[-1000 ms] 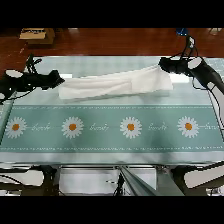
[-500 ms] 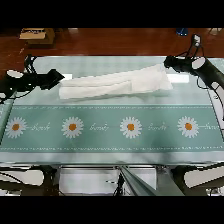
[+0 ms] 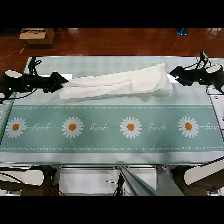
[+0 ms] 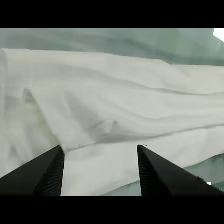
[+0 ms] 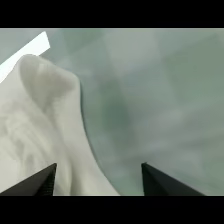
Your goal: Fold the shirts.
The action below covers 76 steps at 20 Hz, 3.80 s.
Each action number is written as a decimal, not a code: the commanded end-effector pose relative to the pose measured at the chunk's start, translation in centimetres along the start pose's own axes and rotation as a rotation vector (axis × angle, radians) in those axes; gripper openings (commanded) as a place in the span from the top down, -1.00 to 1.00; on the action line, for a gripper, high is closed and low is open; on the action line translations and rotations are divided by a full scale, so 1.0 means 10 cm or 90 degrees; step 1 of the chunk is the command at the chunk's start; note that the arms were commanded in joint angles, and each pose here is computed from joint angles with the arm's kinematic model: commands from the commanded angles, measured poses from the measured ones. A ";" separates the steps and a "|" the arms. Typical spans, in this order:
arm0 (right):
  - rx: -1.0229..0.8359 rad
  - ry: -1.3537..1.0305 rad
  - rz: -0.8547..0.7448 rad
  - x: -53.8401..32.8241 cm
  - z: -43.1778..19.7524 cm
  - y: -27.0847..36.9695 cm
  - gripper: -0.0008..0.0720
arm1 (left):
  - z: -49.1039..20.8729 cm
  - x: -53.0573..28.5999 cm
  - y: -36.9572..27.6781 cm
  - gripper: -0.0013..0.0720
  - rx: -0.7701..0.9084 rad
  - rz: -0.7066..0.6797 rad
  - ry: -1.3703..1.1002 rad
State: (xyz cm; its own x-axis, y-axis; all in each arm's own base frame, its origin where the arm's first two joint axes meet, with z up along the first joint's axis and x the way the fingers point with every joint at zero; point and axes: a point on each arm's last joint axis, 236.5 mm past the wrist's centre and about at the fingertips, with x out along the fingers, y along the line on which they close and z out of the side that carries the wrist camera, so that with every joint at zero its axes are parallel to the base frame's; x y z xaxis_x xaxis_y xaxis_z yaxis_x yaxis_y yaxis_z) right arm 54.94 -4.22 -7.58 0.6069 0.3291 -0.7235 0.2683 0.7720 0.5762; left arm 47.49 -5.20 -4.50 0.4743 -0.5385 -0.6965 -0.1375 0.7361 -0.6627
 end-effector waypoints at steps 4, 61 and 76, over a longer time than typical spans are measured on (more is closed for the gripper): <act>0.071 0.086 0.158 0.38 -0.46 0.51 -0.66 | -0.06 -0.01 -0.07 -0.53 -0.001 -0.019 0.018; -0.359 0.157 -0.163 -2.89 -1.60 1.42 0.87 | -0.36 -2.27 -1.84 0.90 0.187 -0.212 -0.290; -0.321 0.160 0.115 -0.31 -2.96 3.03 0.87 | -0.54 -2.58 -1.78 0.90 0.169 -0.214 -0.285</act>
State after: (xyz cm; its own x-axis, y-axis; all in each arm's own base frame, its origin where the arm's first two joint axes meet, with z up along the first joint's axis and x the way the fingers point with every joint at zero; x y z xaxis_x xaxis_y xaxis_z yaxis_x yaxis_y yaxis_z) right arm 37.93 28.92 3.06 0.3705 0.4606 -0.8066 -0.2729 0.8841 0.3794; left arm 33.51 -6.34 23.75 0.7901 -0.5652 -0.2372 0.2681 0.6666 -0.6955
